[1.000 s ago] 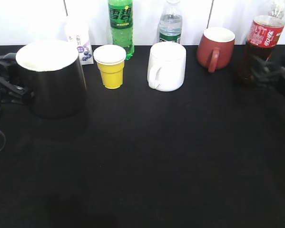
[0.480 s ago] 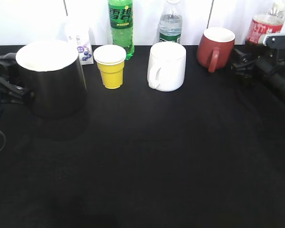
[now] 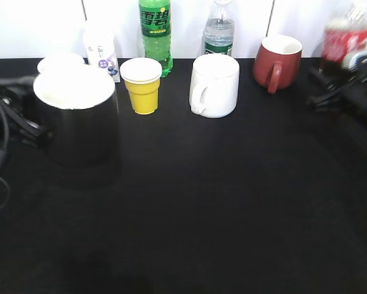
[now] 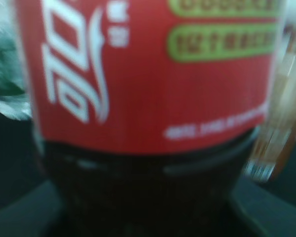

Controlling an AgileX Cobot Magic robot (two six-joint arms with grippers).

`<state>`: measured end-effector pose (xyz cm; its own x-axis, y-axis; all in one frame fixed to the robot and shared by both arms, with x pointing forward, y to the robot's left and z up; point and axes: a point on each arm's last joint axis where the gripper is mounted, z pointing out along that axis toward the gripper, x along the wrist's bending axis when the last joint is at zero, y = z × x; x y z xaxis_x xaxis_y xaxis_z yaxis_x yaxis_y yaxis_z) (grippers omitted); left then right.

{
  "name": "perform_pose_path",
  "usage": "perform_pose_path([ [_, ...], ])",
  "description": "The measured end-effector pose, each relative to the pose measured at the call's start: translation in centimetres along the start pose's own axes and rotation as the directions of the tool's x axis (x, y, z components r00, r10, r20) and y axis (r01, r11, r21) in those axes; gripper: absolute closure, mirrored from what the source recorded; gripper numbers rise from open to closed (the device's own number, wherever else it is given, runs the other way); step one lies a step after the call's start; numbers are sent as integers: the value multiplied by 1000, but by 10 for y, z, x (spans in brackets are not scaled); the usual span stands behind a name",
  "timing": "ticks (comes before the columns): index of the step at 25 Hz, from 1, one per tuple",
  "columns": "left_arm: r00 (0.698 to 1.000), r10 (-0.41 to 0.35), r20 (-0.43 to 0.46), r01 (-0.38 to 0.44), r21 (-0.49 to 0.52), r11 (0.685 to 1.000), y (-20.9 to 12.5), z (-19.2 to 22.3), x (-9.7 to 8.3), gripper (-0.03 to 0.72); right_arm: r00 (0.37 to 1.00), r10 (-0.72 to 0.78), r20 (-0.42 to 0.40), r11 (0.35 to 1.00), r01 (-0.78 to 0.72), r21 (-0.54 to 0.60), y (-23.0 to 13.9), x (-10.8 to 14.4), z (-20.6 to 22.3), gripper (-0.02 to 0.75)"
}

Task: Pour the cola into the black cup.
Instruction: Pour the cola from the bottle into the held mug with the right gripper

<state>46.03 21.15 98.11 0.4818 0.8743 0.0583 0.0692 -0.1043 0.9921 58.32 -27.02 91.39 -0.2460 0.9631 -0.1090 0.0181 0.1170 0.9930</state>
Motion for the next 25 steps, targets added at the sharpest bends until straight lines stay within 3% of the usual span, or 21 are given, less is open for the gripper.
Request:
perform_pose_path([
  [4, 997, -72, 39, 73, -39, 997, -14, 12, -3, 629, 990, -85, -112, 989, 70, -127, 49, 23, -23, 330],
  [8, 990, -61, 124, 68, -50, 996, -28, 20, -10, 629, 909, -294, -296, 937, 214, -275, 72, 98, -30, 330],
  [11, 985, -40, 170, 51, -62, 997, -27, 19, -14, 629, 813, -469, -344, 869, 357, -343, 87, 138, -21, 330],
  [15, 978, -67, 197, 79, -53, 995, -27, 19, -17, 629, 750, -584, -311, 797, 457, -395, 93, 147, -6, 331],
  [19, 977, -68, 203, 78, -44, 996, -28, 19, -17, 629, 625, -710, -326, 699, 569, -433, 71, 155, -2, 332],
  [25, 965, -36, 260, 44, -26, 999, -30, 18, -23, 629, 427, -888, -171, 451, 734, -508, 71, 154, -2, 332],
])
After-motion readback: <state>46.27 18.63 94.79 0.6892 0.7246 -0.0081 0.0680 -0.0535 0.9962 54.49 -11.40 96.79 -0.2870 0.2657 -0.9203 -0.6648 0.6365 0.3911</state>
